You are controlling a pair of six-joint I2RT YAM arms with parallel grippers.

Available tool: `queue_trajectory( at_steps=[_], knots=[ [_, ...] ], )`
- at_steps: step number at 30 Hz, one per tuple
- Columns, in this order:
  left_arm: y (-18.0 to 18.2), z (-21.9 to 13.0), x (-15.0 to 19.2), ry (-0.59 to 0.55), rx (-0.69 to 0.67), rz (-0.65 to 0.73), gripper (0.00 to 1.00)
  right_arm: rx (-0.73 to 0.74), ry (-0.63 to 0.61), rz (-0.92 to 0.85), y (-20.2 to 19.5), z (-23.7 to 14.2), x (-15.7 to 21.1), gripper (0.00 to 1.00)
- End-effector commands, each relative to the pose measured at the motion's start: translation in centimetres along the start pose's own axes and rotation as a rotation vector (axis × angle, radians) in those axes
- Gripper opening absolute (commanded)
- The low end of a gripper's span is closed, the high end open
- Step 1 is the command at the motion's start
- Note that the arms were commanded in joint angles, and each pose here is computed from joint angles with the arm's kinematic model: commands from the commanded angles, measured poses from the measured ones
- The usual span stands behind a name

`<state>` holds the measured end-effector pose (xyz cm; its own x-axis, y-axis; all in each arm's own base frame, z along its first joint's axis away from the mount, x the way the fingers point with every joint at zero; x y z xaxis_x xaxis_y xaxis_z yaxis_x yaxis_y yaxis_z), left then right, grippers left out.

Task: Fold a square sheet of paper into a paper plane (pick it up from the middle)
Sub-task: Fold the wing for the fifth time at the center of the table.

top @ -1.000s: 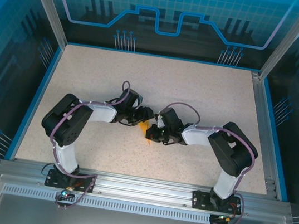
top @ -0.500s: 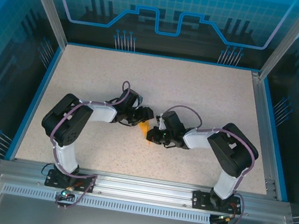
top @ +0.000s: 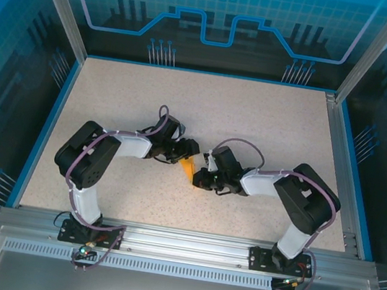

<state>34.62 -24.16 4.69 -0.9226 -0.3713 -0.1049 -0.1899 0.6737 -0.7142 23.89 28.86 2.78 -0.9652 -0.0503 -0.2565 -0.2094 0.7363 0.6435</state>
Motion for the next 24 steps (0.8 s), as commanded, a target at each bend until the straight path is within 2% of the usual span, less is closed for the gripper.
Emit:
queue_trajectory(
  at_steps=[1,10,16,19,24],
  knots=[
    [2.2,0.8,0.1,0.02,-0.074,-0.02,0.59,0.061,0.09,0.027,-1.3,-0.9,2.5,0.04],
    [1.9,0.9,0.2,0.033,-0.064,-0.013,0.59,-0.007,-0.053,-0.036,2.7,-3.2,-1.2,0.05],
    [1.9,1.0,0.2,0.037,-0.062,-0.013,0.59,-0.086,0.01,-0.083,5.9,-0.9,-1.3,0.05],
    [1.8,0.9,0.2,0.04,-0.06,-0.011,0.59,-0.024,0.044,-0.088,5.3,0.4,-0.6,0.05],
    [1.7,0.9,0.2,0.04,-0.057,-0.007,0.59,0.013,0.024,-0.048,3.5,1.0,-0.7,0.04]
  ],
)
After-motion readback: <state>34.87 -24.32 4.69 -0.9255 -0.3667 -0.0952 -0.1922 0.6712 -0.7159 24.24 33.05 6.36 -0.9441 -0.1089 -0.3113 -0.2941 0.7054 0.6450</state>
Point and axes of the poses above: each hand's point on the last joint's axis, 136 mm out from that joint toward the fingers, its own z axis out along the fingers, its own y axis along the line the jaws close on, x = y × z, the point moved 2 cm from there along -z, back along the fingers, and after that the axes turned 2 degrees about -z, right-handed, at the moved point
